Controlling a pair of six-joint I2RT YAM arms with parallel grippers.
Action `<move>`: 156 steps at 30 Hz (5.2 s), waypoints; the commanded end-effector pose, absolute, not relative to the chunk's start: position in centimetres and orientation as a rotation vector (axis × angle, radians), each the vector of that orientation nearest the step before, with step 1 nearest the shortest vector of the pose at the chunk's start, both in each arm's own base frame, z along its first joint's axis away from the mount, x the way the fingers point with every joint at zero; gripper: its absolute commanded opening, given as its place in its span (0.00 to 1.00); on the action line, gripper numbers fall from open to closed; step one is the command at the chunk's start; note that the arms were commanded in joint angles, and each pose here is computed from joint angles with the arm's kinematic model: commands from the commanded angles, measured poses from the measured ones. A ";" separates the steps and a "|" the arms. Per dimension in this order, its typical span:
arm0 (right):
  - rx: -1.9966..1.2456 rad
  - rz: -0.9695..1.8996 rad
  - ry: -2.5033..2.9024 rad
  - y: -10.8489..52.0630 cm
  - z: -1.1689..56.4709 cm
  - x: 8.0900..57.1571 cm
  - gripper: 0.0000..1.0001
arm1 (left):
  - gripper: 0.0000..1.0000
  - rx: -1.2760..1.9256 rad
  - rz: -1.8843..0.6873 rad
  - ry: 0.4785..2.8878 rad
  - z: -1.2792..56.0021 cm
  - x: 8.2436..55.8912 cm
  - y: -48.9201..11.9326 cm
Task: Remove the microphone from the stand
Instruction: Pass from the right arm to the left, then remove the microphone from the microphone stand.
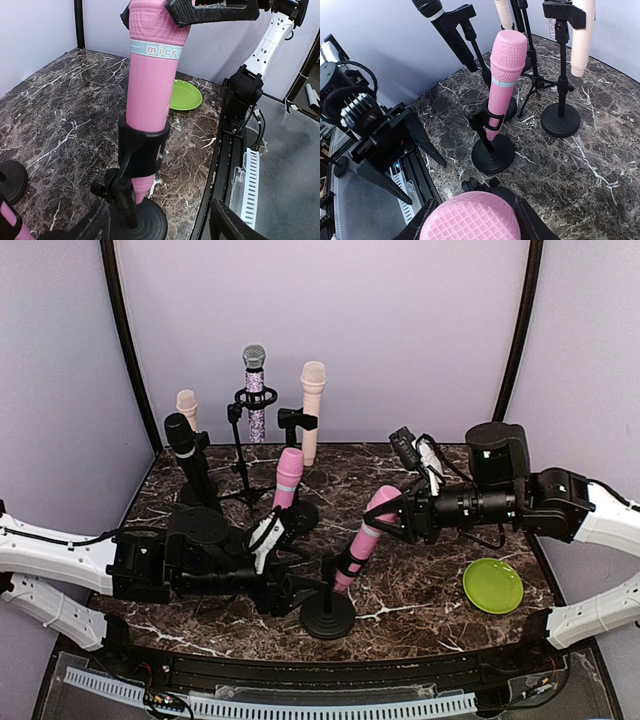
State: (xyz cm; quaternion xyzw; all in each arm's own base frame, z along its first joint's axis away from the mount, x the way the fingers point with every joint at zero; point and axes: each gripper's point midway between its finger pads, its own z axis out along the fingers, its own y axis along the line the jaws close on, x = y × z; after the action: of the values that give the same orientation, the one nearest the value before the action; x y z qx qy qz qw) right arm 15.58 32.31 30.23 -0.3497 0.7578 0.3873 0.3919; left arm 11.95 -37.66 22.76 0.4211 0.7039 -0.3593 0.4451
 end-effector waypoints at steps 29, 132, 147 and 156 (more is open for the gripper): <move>-0.956 1.215 1.799 35.5 35.5 14.1 0.27 | 0.49 1.043 -1.041 1.795 21.3 14.2 -40.6; -0.453 0.925 1.975 35.6 31.3 17.1 0.65 | 0.00 0.864 -0.631 1.885 20.3 16.9 -39.9; -0.525 0.916 1.907 35.4 32.2 16.6 0.18 | 0.00 0.876 -0.643 1.893 19.8 16.6 -39.7; -0.719 0.970 1.869 36.7 32.3 15.1 0.13 | 0.00 0.892 -0.660 1.905 19.3 16.2 -39.7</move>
State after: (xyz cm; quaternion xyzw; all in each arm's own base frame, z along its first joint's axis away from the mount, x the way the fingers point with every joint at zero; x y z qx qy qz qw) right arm 17.10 35.14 29.85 -0.2433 0.7925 0.3310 0.4508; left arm 16.59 -39.75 18.64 0.3712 0.7737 -0.2430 0.4523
